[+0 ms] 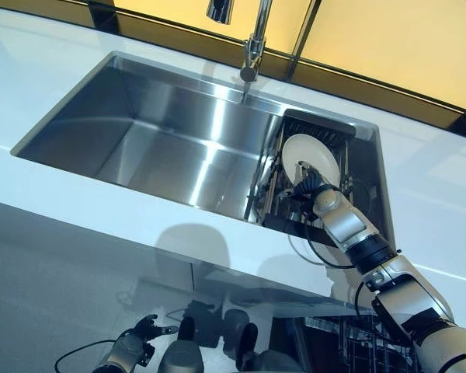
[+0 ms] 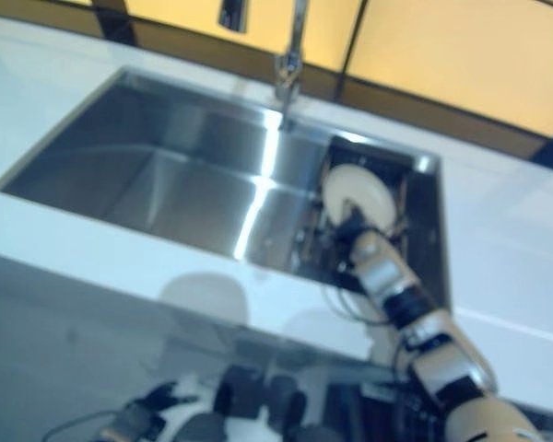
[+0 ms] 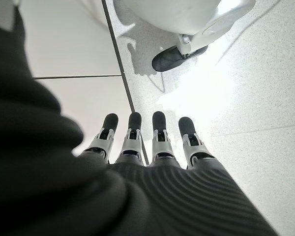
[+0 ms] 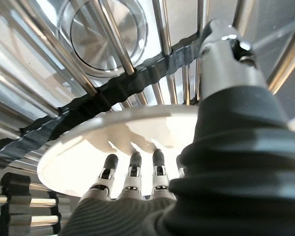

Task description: Take plates into dishwasher

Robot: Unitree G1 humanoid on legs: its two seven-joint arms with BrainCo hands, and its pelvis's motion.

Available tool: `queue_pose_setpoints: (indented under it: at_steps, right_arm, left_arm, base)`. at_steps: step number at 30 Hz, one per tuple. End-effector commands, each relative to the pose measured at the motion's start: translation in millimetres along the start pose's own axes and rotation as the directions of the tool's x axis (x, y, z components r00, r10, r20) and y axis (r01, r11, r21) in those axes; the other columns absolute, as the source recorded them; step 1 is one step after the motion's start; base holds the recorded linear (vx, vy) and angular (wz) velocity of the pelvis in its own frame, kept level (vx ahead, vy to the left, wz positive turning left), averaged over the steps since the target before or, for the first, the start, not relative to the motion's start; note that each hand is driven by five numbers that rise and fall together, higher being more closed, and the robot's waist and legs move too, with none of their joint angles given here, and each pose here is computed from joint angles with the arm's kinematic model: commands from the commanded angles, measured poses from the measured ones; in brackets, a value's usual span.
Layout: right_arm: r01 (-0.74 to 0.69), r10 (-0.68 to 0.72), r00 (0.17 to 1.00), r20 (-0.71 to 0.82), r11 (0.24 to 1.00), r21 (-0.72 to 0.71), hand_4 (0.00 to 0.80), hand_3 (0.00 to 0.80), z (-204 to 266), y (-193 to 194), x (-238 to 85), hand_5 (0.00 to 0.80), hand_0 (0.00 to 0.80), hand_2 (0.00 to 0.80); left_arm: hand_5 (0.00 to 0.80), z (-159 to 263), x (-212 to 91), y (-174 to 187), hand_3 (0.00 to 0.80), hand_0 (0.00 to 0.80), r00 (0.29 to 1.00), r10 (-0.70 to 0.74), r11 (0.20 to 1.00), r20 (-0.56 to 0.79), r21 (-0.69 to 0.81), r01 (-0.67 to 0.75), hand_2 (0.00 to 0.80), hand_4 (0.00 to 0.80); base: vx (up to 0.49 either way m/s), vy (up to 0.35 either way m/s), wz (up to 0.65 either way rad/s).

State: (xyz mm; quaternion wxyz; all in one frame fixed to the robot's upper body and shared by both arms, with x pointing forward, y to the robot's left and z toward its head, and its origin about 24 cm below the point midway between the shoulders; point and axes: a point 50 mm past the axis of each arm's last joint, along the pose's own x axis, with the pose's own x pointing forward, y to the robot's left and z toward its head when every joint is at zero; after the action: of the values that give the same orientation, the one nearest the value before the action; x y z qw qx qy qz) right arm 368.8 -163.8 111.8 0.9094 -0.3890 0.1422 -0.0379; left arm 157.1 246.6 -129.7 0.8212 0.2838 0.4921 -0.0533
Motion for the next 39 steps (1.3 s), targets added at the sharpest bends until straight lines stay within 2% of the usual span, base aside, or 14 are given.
queue_pose_setpoints:
  at_steps: [1,13,20,21,23,24,25,26,29,39]
  right_arm:
    - [0.091,-0.091,0.996,0.001,0.995,-0.035,0.0,0.0,12,-19,6,0.0,0.0,0.0]
    - [0.128,-0.13,0.991,-0.022,0.988,-0.086,0.0,0.0,17,-19,9,0.0,0.0,0.0]
    - [0.254,-0.251,0.967,0.038,0.946,-0.2,0.0,0.0,29,-35,11,0.0,0.0,0.0]
    - [0.268,-0.265,0.963,0.046,0.94,-0.209,0.041,0.041,30,-37,11,0.041,0.041,0.041]
    - [0.288,-0.283,0.957,0.056,0.932,-0.219,0.188,0.188,32,-40,10,0.188,0.188,0.188]
    - [0.31,-0.304,0.951,0.061,0.922,-0.233,0.433,0.433,33,-43,10,0.433,0.433,0.433]
    - [0.313,-0.307,0.95,0.063,0.92,-0.235,0.433,0.433,33,-43,10,0.433,0.433,0.433]
    - [0.327,-0.321,0.945,0.068,0.913,-0.242,0.508,0.508,33,-44,10,0.508,0.508,0.508]
    - [0.375,-0.363,0.927,0.094,0.886,-0.271,0.8,0.8,32,-50,10,0.8,0.8,0.8]
    - [0.425,-0.401,0.905,0.141,0.857,-0.291,0.8,0.8,27,-57,8,0.8,0.8,0.8]
  left_arm:
    - [0.0,21,3,-11,0.0,0.0,0.998,-0.026,0.999,0.049,0.047,0.024,0.0,0.0]
    - [0.0,34,4,-18,0.0,0.0,0.995,-0.046,0.999,0.085,0.031,0.043,0.0,0.0]
    - [0.0,40,4,-20,0.0,0.0,0.994,-0.05,0.998,0.099,0.032,0.047,0.0,0.0]
    - [0.0,41,4,-21,0.0,0.0,0.993,-0.051,0.998,0.102,0.032,0.048,0.0,0.0]
    - [0.0,41,4,-22,0.0,0.0,0.993,-0.052,0.998,0.107,0.031,0.049,0.0,0.0]
    - [0.0,42,4,-22,0.0,0.0,0.992,-0.054,0.998,0.111,0.031,0.051,0.0,0.0]
    - [0.0,42,4,-22,0.0,0.0,0.992,-0.055,0.998,0.112,0.031,0.051,0.0,0.0]
    - [0.0,42,4,-22,0.0,0.0,0.992,-0.056,0.998,0.114,0.03,0.053,0.0,0.0]
    - [0.0,43,4,-23,0.0,0.0,0.991,-0.059,0.998,0.117,0.03,0.056,0.0,0.0]
    - [0.0,39,3,-24,0.0,0.0,0.992,-0.061,0.998,0.114,0.022,0.058,0.0,0.0]
  base:
    - [-0.048,0.015,0.1]
    - [-0.006,0.003,0.01]
    - [-0.003,-0.006,0.03]
    - [0.0,0.0,0.0]
    - [0.0,0.0,0.0]
    - [0.0,0.0,0.0]
    - [-0.004,0.008,0.04]
    - [-0.005,0.011,0.04]
    - [-0.004,0.013,0.07]
    - [0.001,0.007,0.02]
